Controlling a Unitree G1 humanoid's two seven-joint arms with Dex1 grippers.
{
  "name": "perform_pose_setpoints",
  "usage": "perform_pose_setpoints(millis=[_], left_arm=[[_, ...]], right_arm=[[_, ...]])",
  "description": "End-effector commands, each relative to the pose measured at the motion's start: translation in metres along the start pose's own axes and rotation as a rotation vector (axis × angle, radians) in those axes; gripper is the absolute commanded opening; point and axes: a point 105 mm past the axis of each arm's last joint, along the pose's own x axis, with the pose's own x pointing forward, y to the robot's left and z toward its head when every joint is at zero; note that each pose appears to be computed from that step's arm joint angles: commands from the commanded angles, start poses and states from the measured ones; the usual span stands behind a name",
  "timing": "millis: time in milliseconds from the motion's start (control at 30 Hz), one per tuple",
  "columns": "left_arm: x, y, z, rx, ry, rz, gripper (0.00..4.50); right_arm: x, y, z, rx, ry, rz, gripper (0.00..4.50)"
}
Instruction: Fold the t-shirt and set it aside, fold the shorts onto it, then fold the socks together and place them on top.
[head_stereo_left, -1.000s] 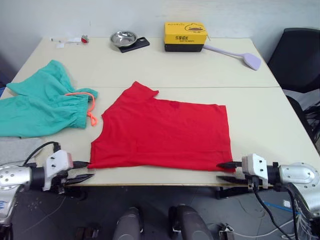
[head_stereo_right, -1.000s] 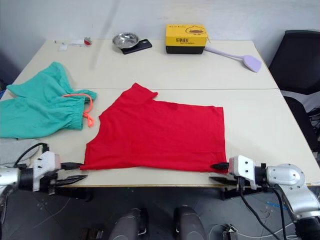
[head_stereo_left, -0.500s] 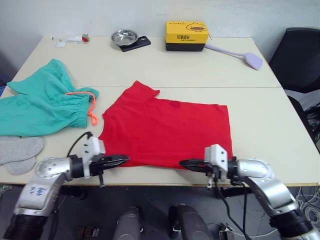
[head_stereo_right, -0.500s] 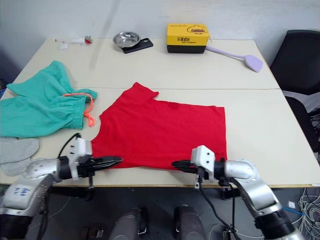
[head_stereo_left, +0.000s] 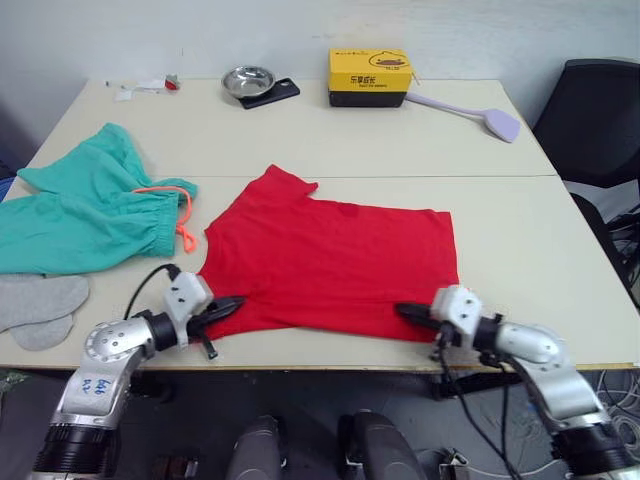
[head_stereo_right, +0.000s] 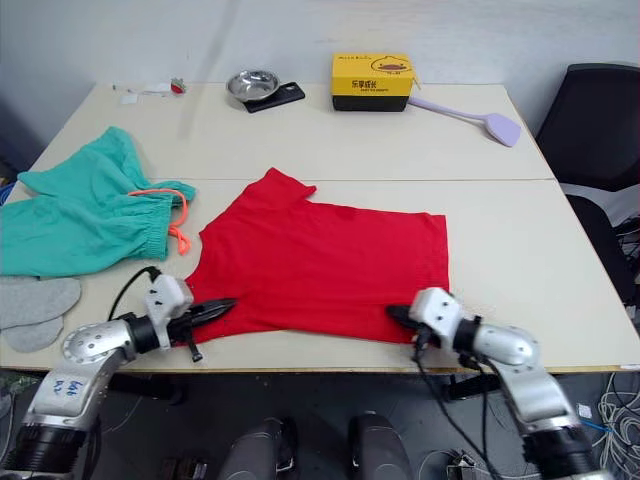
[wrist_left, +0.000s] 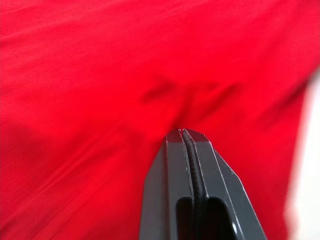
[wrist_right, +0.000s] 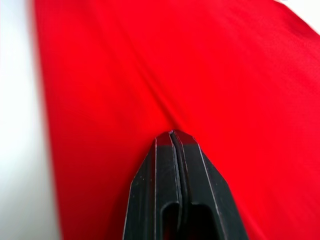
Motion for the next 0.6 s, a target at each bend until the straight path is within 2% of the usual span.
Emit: perform_pose_setpoints(millis=[33,167,267,333,400,500,600], left_arm=[[-0.018,0.012,-0.022,-0.051,0.057,0.076,0.04],[-0.024,0.012,-0.016,-0.056,0.009,0.064,0.04],[-0.028,0.008,0.004,-0.055,-0.092,-0.001,0.04],[-0.027,0.006,0.02,-0.063,-0.162,-0.043,0.04],[-0.022,0.006,0.03,-0.06,-0.187,-0.059,0.04],[-0.003,0.004,0.037,-0.04,-0.182,-0.072,0.04],[0.015,-0.002,0.033,-0.029,-0.145,-0.084,0.04]], right_arm=[[-0.025,-0.015,-0.014,0.009,0.026,-0.081,0.0],[-0.041,-0.022,-0.024,0.001,0.047,-0.123,0.0],[-0.034,-0.025,-0.002,-0.016,-0.05,-0.116,0.0],[-0.022,-0.017,0.022,-0.014,-0.144,-0.052,0.0],[-0.009,-0.003,0.038,-0.013,-0.201,0.026,0.0],[0.02,0.017,0.054,-0.024,-0.236,0.082,0.0],[0.044,0.039,0.052,-0.052,-0.213,0.141,0.0]])
